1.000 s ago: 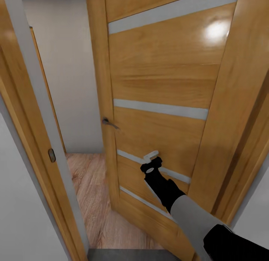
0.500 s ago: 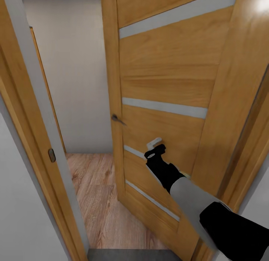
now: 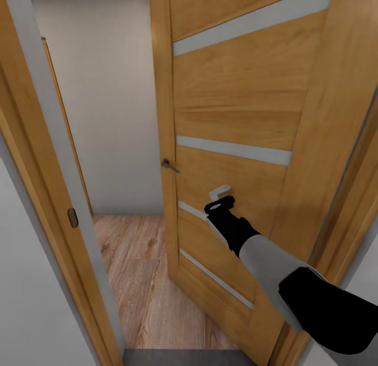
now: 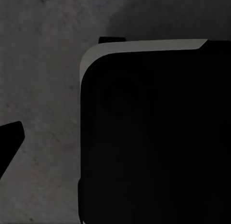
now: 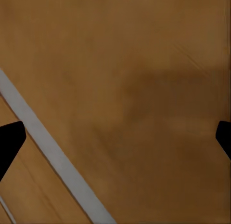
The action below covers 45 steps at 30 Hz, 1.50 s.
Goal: Move the two storage containers from the living room to the garage. In the garage, place one container on the floor and stack the other container on top of it (either order is fine).
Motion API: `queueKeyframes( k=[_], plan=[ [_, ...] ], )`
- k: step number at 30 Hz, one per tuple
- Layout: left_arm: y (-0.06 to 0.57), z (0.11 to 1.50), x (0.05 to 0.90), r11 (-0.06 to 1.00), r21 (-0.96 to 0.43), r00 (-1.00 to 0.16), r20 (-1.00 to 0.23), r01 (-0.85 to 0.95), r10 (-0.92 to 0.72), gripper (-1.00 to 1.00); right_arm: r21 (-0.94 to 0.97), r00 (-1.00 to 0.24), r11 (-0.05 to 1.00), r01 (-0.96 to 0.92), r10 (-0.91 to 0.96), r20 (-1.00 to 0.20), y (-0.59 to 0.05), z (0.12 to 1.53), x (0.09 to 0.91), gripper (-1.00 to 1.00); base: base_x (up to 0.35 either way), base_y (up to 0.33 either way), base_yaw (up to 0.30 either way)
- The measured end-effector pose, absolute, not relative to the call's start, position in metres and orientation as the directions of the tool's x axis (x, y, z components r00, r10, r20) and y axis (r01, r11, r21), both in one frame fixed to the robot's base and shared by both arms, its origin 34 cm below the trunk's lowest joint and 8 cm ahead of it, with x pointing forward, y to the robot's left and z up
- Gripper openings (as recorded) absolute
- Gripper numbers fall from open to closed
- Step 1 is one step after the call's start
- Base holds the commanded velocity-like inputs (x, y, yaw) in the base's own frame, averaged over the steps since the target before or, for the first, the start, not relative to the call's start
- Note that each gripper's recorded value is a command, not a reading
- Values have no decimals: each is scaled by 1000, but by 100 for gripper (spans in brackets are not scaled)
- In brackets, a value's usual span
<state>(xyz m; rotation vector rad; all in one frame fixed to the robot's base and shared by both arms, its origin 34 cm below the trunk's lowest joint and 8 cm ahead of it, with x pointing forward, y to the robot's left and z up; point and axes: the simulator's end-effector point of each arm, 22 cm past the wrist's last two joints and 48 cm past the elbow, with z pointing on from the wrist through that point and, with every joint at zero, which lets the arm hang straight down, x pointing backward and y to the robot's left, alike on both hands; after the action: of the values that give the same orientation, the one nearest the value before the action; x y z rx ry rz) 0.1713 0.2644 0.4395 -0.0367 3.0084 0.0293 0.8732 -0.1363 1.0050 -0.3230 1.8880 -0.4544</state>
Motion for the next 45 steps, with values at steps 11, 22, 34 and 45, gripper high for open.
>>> queueKeyframes(
  k=[11, 22, 34, 45],
  plan=[
    [265, 440, 171, 1000, 18, -991, -132, -26, -23, 100, -462, -311, 887, -7, -441, -842, -129, 1023, 876, 100, 0, 0, 0],
    [265, 440, 171, 999, 18, -991, -133, -26, -24, 100, -364, -127, 925, -111, -376, -918, -64, 1077, 857, 100, 0, 0, 0],
    [265, 440, 171, 1000, 18, -991, -132, -26, -23, 100, -210, -249, 943, -257, -274, -929, -20, 1014, 801, 100, 0, 0, 0],
    [264, 440, 171, 1000, 18, -991, -132, -26, -23, 100, -187, -276, 940, -284, -267, -923, -15, 1003, 799, 100, 0, 0, 0]
  ],
)
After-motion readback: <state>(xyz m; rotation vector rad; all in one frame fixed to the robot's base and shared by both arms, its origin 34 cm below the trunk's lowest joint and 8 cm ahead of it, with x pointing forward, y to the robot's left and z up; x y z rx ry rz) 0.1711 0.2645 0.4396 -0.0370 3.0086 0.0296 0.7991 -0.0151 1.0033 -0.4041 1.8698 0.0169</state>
